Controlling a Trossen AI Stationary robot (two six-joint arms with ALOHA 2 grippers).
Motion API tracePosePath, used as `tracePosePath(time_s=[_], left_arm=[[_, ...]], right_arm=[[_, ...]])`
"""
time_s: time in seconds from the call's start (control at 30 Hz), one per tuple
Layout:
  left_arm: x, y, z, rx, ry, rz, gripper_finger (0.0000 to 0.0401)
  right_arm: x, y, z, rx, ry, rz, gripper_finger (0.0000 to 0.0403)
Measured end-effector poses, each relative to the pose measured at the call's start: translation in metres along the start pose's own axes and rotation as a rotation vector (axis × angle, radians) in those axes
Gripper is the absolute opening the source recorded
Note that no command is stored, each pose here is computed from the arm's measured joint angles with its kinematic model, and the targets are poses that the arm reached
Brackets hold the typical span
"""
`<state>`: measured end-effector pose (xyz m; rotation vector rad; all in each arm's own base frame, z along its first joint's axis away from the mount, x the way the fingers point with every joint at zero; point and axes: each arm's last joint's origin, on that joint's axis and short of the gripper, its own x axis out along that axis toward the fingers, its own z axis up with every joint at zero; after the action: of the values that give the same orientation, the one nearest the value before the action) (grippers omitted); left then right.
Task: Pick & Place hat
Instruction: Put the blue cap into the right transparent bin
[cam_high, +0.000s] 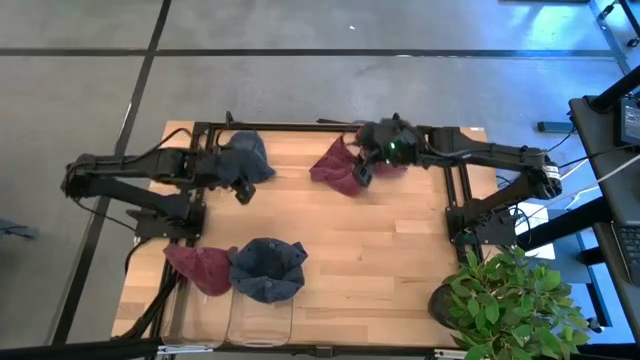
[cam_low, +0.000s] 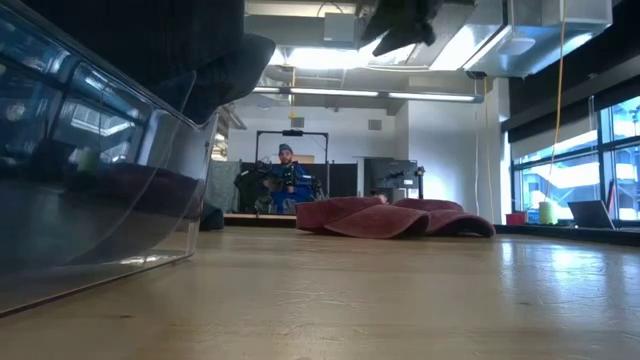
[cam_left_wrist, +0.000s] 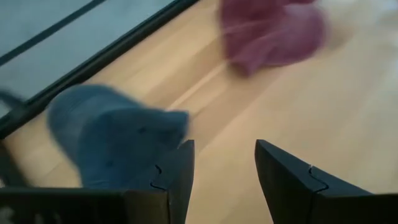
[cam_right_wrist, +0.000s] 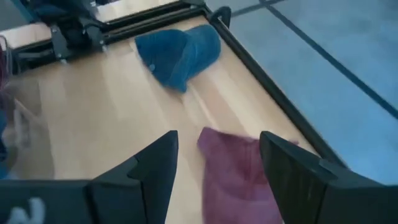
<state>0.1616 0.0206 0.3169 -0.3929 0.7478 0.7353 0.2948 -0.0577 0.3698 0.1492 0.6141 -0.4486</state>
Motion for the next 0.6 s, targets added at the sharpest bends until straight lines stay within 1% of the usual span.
tracePosePath(time_s=[0.07, 0.1, 0.17, 0.3, 0.37, 0.47, 0.6], left_arm=[[0.010, 0.005, 0.002, -0.019, 0.023, 0.046, 0.0162], [0.015, 0.007, 0.002, -0.005, 0.039, 0.059, 0.0162], [0.025, 0.010, 0.001, 0.030, 0.090, 0.074, 0.0162], [0.048, 0.016, 0.000, 0.010, 0.205, 0.085, 0.0165], [0.060, 0.018, -0.001, 0.051, 0.260, 0.094, 0.0166], [0.079, 0.020, -0.004, 0.122, 0.318, 0.141, 0.0166], [0.107, 0.026, -0.011, 0.134, 0.427, 0.220, 0.0166]], right_arm=[[0.008, -0.011, 0.002, -0.034, 0.004, 0.009, 0.0226], [0.011, -0.016, 0.004, -0.046, -0.001, 0.012, 0.0226], [0.019, -0.027, 0.004, -0.062, 0.022, 0.004, 0.0226], [0.031, -0.045, 0.004, -0.062, 0.046, 0.010, 0.0226], [0.036, -0.052, 0.003, -0.069, 0.054, 0.017, 0.0226], [0.040, -0.059, 0.003, -0.069, 0.065, 0.015, 0.0226], [0.040, -0.063, 0.003, -0.075, 0.066, 0.018, 0.0226]])
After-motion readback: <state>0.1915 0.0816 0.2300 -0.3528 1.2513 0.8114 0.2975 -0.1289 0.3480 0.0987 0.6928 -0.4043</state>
